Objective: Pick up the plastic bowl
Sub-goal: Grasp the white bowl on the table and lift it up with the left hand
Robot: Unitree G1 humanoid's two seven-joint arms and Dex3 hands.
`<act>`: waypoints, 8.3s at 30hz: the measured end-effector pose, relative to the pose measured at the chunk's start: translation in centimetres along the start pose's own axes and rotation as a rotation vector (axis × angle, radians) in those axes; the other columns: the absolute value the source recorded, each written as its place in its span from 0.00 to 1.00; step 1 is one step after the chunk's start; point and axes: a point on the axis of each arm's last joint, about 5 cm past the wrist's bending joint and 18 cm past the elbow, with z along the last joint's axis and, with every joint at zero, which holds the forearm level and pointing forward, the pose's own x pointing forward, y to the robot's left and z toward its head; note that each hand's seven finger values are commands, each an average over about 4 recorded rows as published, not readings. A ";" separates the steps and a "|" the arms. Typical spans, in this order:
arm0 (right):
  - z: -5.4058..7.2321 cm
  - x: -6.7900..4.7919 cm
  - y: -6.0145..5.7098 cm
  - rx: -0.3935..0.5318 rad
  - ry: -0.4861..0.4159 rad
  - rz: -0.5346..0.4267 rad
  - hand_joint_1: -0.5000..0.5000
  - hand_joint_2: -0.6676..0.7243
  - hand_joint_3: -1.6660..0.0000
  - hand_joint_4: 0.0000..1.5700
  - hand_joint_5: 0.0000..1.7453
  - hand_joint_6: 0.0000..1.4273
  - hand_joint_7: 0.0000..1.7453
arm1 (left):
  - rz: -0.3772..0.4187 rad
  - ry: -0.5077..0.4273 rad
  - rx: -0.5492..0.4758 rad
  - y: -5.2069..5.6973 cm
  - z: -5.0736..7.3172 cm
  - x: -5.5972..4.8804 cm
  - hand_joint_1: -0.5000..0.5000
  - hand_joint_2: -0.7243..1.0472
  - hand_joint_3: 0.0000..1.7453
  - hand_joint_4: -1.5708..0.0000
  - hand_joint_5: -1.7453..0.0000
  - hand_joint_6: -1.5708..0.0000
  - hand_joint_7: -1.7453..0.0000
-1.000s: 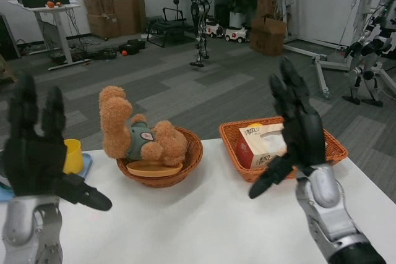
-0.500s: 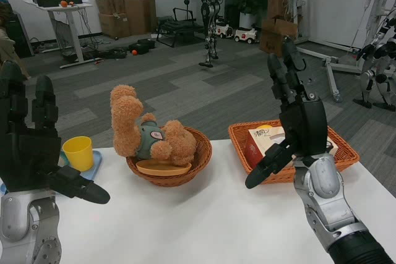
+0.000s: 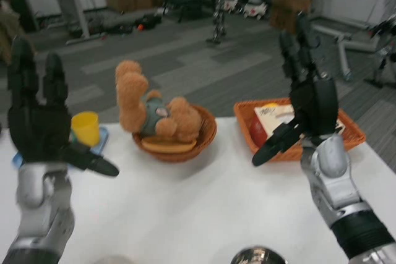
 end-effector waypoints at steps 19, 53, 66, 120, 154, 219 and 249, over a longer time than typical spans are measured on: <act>-0.9 -0.8 -0.8 -0.012 0.069 -0.041 0.04 1.00 1.00 0.00 0.00 0.00 0.00 | 0.057 0.119 0.154 3.7 2.5 -2.8 0.00 0.10 0.00 1.00 1.00 1.00 1.00; -3.9 -2.3 -1.3 -0.046 0.260 -0.066 0.04 1.00 1.00 0.00 0.00 0.00 0.00 | -0.762 0.829 1.017 7.3 7.7 -7.6 0.00 0.10 0.00 1.00 1.00 1.00 1.00; -4.0 -2.7 -1.9 -0.059 0.269 -0.096 0.04 1.00 1.00 0.00 0.00 0.00 0.00 | -0.938 0.948 0.981 6.6 7.4 -10.4 0.00 0.23 0.00 1.00 1.00 1.00 1.00; -4.1 -3.3 -2.8 -0.059 0.255 -0.162 0.04 1.00 1.00 0.00 0.00 0.00 0.00 | -1.124 1.196 1.309 -1.7 2.9 -10.8 0.00 0.63 0.00 1.00 1.00 1.00 1.00; -4.0 -4.1 -3.1 -0.051 0.261 -0.181 0.04 1.00 1.00 0.00 0.00 0.00 0.00 | -1.222 1.269 1.278 -1.9 1.1 -10.1 0.00 0.75 0.00 1.00 1.00 1.00 1.00; -3.8 -4.6 -3.4 -0.055 0.262 -0.197 0.04 1.00 1.00 0.00 0.00 0.00 0.00 | -1.495 0.997 1.329 -5.3 0.7 -6.5 0.00 0.48 0.00 1.00 1.00 1.00 1.00; -3.7 -5.6 -4.0 -0.061 0.289 -0.221 0.04 1.00 1.00 0.00 0.00 0.00 0.00 | -1.559 1.138 1.234 -4.2 -1.4 -6.9 0.01 0.55 0.00 1.00 1.00 1.00 1.00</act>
